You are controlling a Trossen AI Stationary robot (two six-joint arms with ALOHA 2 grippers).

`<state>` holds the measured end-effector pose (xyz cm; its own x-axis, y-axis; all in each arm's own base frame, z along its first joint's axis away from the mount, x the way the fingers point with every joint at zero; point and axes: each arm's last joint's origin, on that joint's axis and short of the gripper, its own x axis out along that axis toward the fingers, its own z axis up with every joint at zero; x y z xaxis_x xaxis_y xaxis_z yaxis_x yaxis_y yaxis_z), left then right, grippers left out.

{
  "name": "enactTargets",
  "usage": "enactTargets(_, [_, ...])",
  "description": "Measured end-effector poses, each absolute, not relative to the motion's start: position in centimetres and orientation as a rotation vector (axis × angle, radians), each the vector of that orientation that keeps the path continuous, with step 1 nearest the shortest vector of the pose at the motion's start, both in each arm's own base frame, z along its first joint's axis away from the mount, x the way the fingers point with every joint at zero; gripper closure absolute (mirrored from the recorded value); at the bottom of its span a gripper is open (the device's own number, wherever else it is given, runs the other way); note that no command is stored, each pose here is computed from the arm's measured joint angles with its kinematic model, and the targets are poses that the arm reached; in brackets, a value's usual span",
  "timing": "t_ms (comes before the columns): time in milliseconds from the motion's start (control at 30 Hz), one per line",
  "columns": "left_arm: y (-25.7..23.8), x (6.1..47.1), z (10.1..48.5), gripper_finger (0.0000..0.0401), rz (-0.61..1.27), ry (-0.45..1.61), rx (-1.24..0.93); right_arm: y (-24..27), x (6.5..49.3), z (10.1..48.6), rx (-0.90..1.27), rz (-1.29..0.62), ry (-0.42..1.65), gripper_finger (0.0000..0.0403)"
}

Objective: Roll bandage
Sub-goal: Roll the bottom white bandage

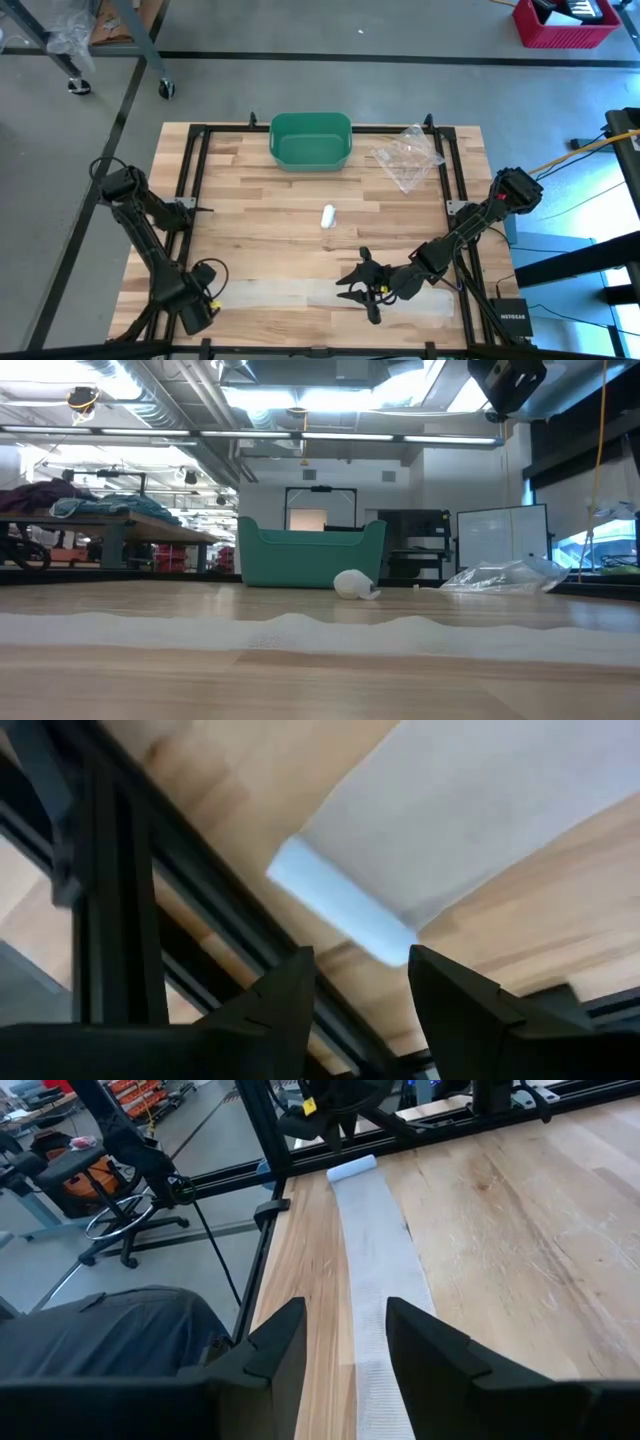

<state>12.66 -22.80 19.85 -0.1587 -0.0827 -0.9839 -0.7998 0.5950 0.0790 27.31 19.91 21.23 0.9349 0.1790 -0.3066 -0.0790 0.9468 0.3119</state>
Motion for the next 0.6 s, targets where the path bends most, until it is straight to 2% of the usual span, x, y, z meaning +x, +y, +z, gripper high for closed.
enactTargets(333, [-23.4, 12.2, 16.3, 0.0246, 0.739, 1.627, -0.787, 19.9, 27.3, 21.2, 0.309, 0.13, 0.347, 0.0261])
enactTargets(600, [-23.4, 12.5, 16.0, 0.0246, 0.724, 1.648, -0.769, 19.9, 27.3, 21.2, 0.309, 0.129, 0.346, 0.0261])
